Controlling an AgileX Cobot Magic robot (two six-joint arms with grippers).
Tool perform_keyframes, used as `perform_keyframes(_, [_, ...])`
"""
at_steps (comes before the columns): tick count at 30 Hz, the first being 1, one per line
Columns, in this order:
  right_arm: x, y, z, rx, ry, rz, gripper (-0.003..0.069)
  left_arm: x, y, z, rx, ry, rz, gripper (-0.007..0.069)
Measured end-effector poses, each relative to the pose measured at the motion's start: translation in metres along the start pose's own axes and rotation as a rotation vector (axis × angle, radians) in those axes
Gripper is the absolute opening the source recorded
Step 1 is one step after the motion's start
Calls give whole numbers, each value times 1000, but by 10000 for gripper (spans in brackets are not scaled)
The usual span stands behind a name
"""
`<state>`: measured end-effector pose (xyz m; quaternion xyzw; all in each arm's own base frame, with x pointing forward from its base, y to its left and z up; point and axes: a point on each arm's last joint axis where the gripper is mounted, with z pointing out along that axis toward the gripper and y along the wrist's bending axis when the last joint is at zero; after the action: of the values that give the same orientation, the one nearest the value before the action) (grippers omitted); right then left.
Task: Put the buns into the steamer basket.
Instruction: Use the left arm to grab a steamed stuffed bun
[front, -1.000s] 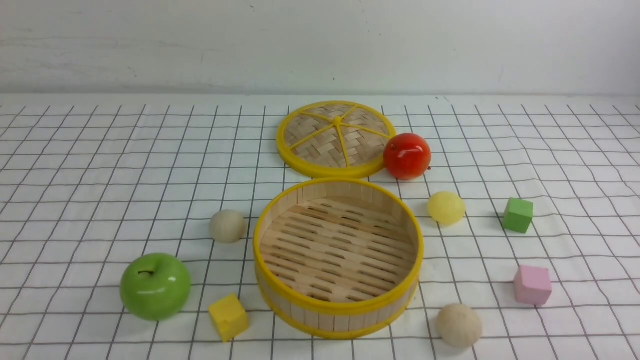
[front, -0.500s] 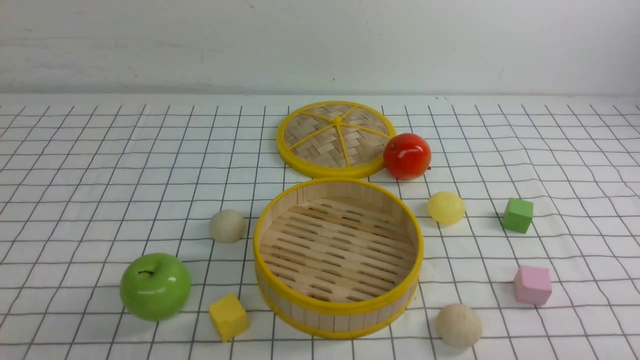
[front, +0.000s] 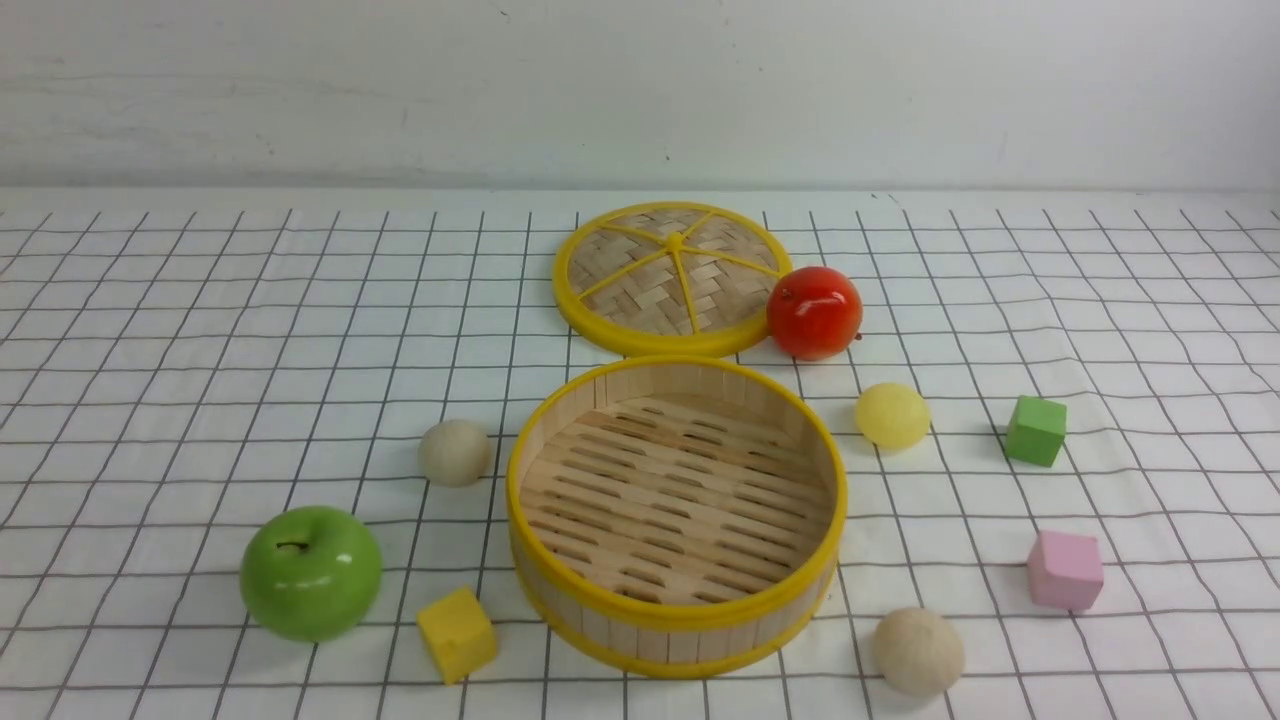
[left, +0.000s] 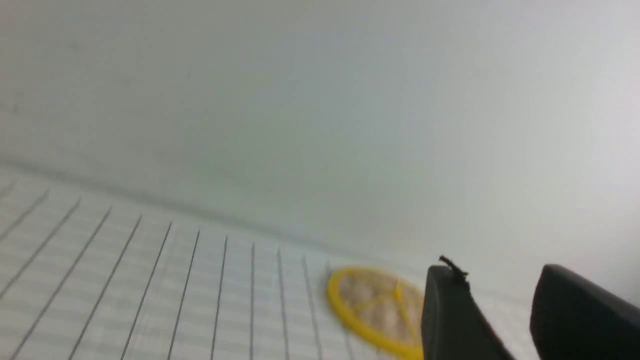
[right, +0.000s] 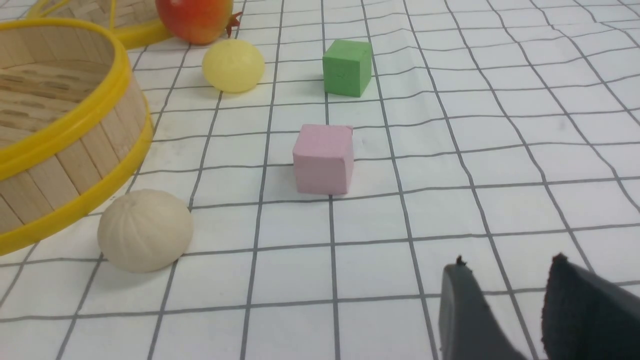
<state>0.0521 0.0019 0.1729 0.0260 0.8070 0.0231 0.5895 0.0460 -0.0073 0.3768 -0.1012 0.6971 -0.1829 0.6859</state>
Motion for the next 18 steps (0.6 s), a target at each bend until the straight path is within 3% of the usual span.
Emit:
perform_keyframes(3, [0,0,0,0,0,0,239,13,6,26,-80,208,-2,238])
perform_keyframes(12, [0,0,0,0,0,0,239,40,18,97,-166,460,-57,238])
perform_keyframes(18, [0,0,0,0,0,0,239,40,9,166,-77,681,48,238])
